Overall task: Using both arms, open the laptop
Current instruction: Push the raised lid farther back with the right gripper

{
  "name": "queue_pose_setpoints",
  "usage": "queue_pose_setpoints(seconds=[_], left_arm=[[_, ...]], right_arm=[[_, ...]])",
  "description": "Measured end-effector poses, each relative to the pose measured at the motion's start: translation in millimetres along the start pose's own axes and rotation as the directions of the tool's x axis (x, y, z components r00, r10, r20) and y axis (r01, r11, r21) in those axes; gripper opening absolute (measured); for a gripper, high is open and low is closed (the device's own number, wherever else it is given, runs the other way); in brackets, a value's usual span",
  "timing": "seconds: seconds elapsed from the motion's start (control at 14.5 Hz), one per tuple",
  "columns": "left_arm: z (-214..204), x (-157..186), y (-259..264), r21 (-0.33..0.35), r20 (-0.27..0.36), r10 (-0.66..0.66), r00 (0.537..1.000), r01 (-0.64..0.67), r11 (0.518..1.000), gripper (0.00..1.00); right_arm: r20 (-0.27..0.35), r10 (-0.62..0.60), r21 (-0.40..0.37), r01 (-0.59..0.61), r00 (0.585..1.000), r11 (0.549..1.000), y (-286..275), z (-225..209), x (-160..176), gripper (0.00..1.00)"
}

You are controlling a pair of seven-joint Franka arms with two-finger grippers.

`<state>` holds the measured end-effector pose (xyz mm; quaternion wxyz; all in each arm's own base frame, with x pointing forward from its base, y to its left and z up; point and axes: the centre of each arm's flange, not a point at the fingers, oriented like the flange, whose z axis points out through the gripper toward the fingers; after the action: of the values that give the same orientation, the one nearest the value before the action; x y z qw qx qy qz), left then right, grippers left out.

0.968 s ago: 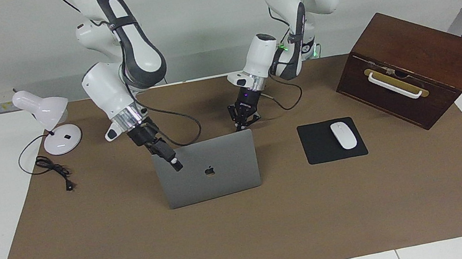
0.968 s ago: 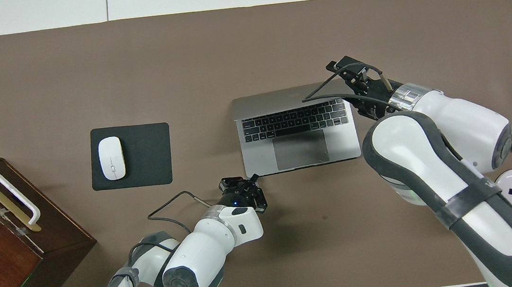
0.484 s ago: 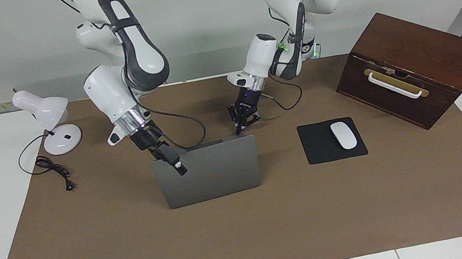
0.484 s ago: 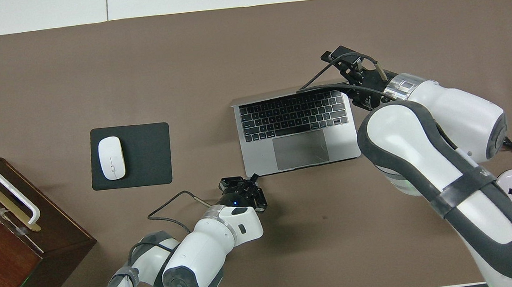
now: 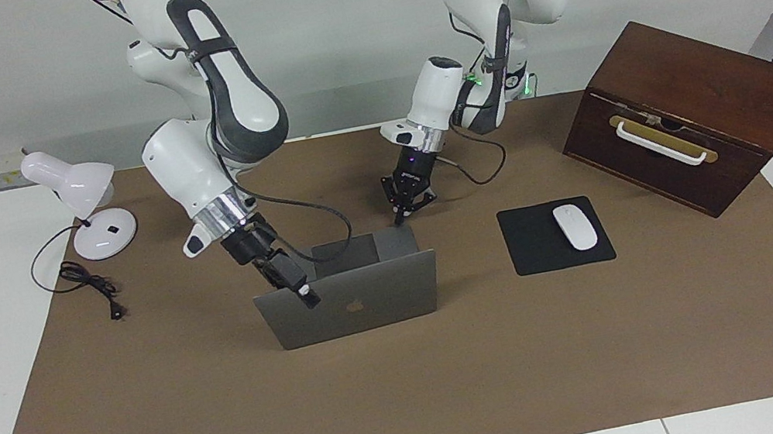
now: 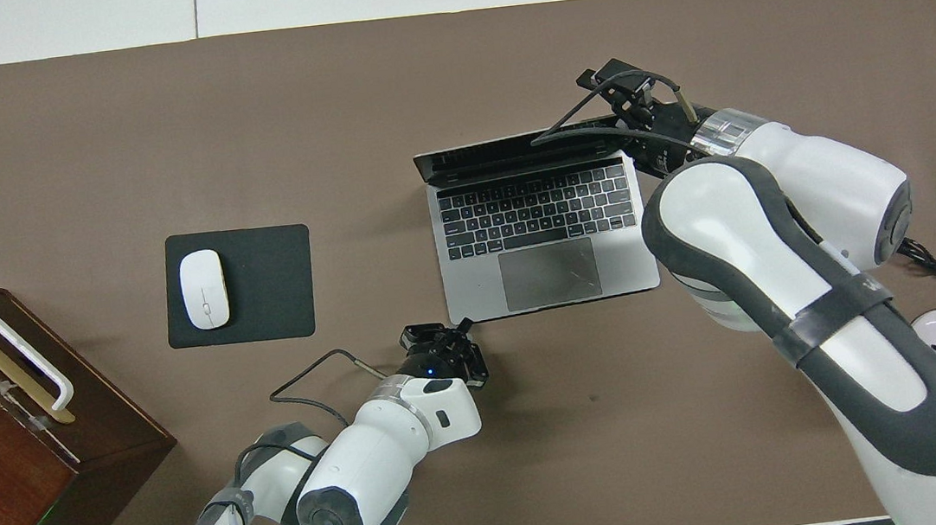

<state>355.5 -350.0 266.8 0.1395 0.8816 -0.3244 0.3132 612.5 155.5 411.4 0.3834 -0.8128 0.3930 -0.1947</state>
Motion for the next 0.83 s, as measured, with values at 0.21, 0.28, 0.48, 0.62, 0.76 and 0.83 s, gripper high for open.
queue_pose_setpoints(seconds=[0.21,0.28,0.48,0.62,0.76,0.83], left_arm=[[0,0,0,0.0,0.0,0.0,1.0,0.0,1.0,0.01],[0,0,0,0.0,0.0,0.0,1.0,0.0,1.0,0.01],[0,0,0,0.0,0.0,0.0,1.0,0.0,1.0,0.01],[0,0,0,0.0,0.0,0.0,1.0,0.0,1.0,0.01],[0,0,0,0.0,0.0,0.0,1.0,0.0,1.0,0.01],[0,0,0,0.0,0.0,0.0,1.0,0.0,1.0,0.01]], right_arm=[[-0.01,-0.002,0.022,0.002,1.0,1.0,-11,-3,5,1.0],[-0.011,-0.002,0.025,0.002,1.0,1.0,-12,-3,7,1.0],[-0.015,-0.001,0.032,0.002,1.0,0.999,-16,-2,10,1.0],[-0.016,-0.002,0.036,0.002,1.0,0.999,-18,-2,11,1.0],[-0.013,-0.005,0.04,0.006,1.0,0.999,-21,-1,9,0.99],[-0.009,-0.01,0.046,0.01,1.0,0.999,-24,-1,5,1.0]])
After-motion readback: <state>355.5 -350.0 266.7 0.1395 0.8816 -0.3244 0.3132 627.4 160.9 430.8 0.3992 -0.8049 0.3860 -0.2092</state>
